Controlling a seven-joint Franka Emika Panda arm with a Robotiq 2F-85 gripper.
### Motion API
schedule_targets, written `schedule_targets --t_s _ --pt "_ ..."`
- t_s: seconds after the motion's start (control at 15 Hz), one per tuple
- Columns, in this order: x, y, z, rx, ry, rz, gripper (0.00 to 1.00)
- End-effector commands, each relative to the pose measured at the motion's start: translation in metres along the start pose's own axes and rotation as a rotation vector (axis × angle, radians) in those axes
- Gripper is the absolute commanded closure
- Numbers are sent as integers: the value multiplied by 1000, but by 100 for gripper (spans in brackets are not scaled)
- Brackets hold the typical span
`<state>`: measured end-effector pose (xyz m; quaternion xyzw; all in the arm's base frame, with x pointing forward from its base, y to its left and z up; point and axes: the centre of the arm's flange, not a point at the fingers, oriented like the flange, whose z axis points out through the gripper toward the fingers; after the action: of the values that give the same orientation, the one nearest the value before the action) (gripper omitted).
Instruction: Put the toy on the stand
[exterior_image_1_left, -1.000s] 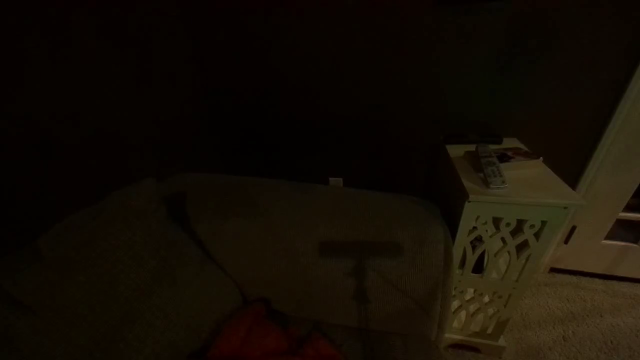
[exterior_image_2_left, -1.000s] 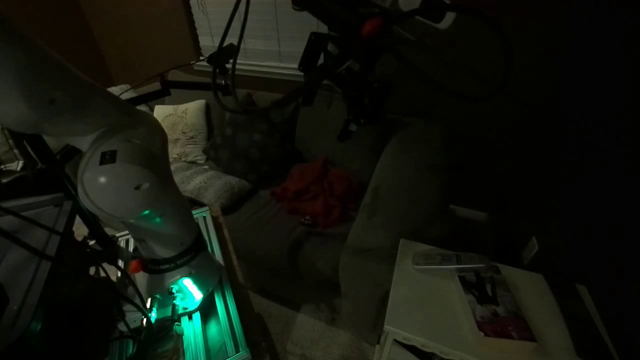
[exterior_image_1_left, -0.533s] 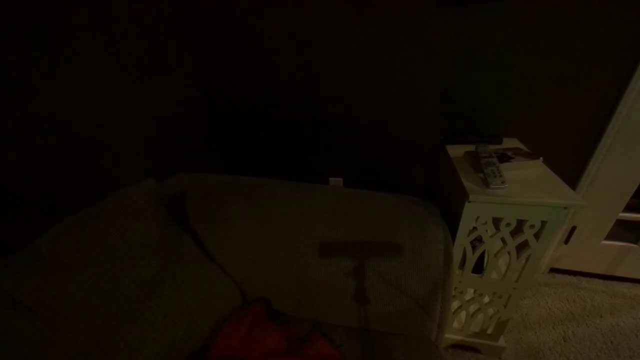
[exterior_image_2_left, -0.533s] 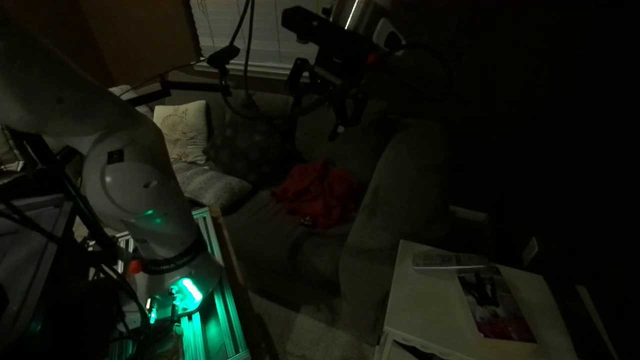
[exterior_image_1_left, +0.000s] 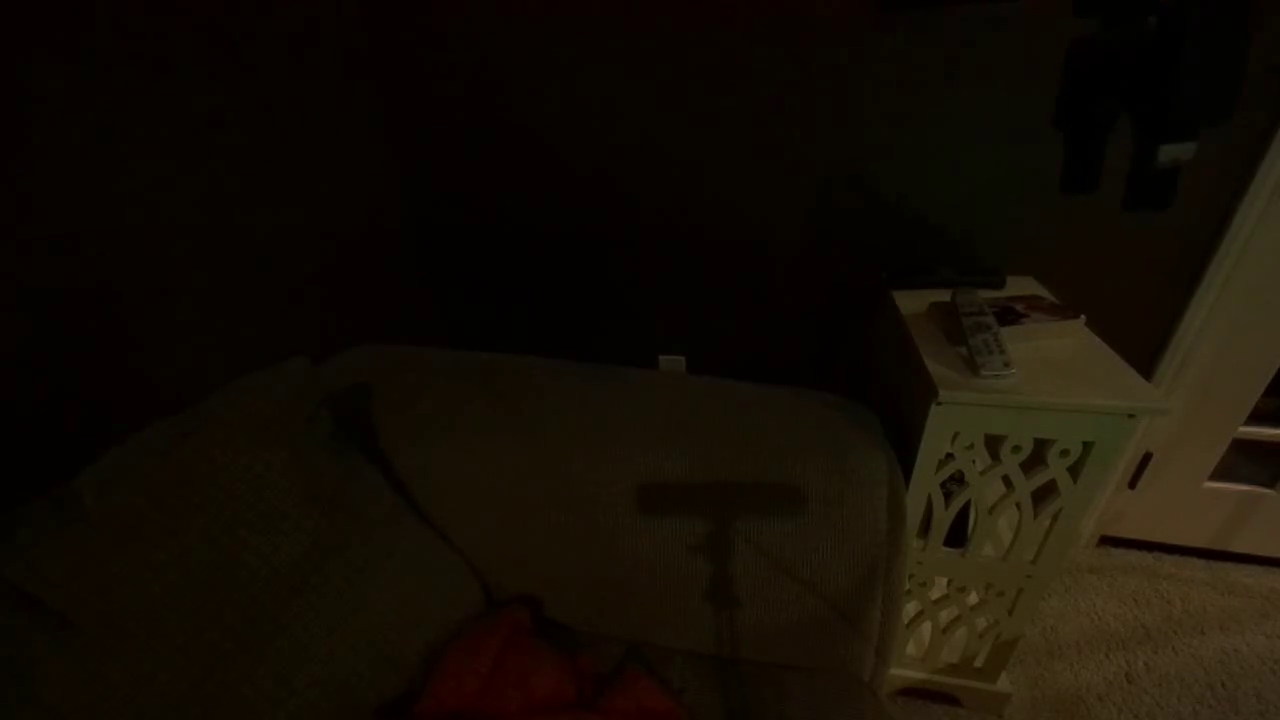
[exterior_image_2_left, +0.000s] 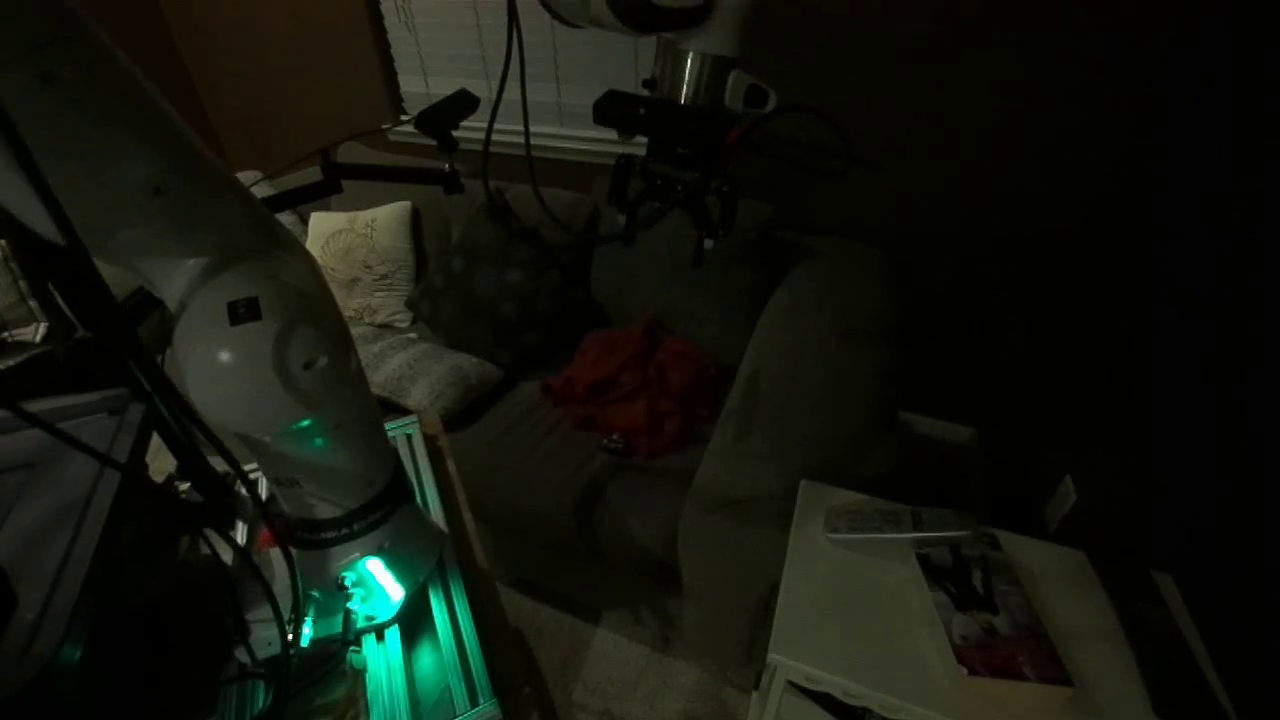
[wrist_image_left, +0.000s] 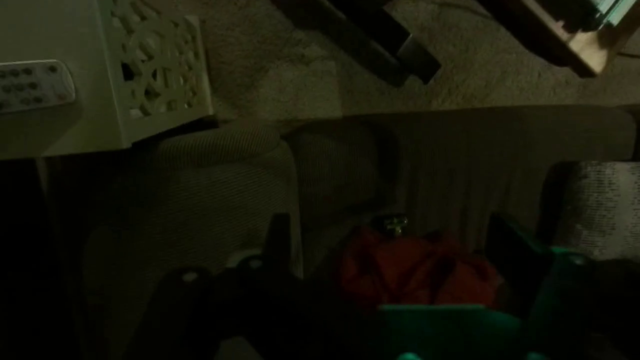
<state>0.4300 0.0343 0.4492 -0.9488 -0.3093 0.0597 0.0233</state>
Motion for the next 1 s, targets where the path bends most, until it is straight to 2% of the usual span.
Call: schedule_targets --t_s 0.0,0.2,0.33,0.47,0.53,0.73,0.8,0.93 --pt "4 -5 0 -8 0 -5 0" --pt "6 -8 -2 -15 4 -7 0" --pt "23 -4 23 21 -7 46 0" --pt "51 2 77 75 7 65 0" --pt "57 -1 95 126 18 47 0" --pt "81 -13 165 206 71 -4 0" --pt "87 -20 183 208 79 -38 0" --pt "98 -41 213 186 43 -132 0"
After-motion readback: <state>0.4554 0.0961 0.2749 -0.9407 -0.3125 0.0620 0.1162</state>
